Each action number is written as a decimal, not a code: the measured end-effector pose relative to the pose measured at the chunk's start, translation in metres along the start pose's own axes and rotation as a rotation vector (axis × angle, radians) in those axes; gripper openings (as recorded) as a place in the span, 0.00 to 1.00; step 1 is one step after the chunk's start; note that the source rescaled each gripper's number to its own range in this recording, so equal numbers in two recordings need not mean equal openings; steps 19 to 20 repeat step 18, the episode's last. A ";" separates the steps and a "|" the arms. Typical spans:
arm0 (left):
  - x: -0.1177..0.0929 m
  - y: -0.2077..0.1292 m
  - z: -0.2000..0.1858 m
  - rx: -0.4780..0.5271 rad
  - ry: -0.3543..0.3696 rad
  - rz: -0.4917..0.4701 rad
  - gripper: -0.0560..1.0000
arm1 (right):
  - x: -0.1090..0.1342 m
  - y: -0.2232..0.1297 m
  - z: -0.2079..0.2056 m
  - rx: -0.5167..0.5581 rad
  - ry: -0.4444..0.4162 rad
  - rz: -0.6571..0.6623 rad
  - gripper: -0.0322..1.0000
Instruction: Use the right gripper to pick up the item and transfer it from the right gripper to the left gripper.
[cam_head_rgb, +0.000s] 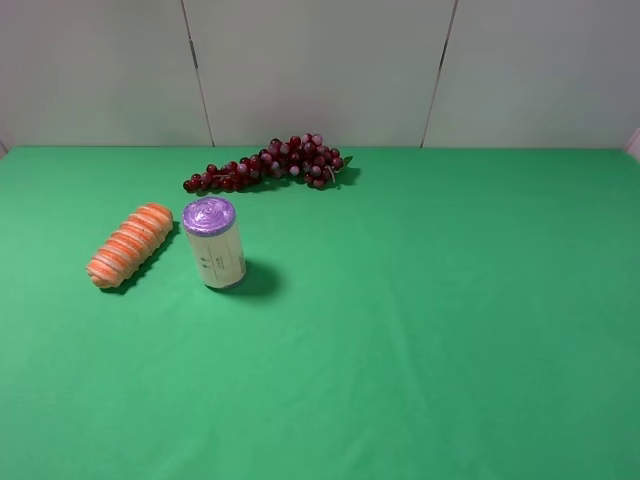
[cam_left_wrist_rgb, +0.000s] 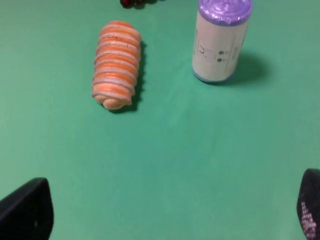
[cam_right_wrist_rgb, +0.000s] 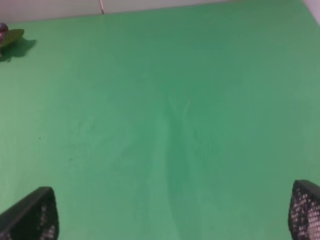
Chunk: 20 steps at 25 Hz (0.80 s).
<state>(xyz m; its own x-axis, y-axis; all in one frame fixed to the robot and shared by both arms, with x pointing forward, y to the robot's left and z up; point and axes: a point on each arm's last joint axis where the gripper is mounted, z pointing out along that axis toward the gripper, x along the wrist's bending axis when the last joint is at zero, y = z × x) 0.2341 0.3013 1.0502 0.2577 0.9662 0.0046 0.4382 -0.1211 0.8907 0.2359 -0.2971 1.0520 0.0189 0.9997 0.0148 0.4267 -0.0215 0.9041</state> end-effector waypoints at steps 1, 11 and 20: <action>0.000 0.000 0.000 0.000 0.012 -0.007 1.00 | 0.000 0.000 0.000 0.000 0.000 0.000 1.00; -0.002 0.000 0.000 0.000 0.115 -0.070 1.00 | 0.000 0.000 0.000 0.000 0.000 0.000 1.00; -0.002 0.000 0.000 0.000 0.114 -0.070 1.00 | 0.000 0.000 0.000 0.000 0.000 0.000 1.00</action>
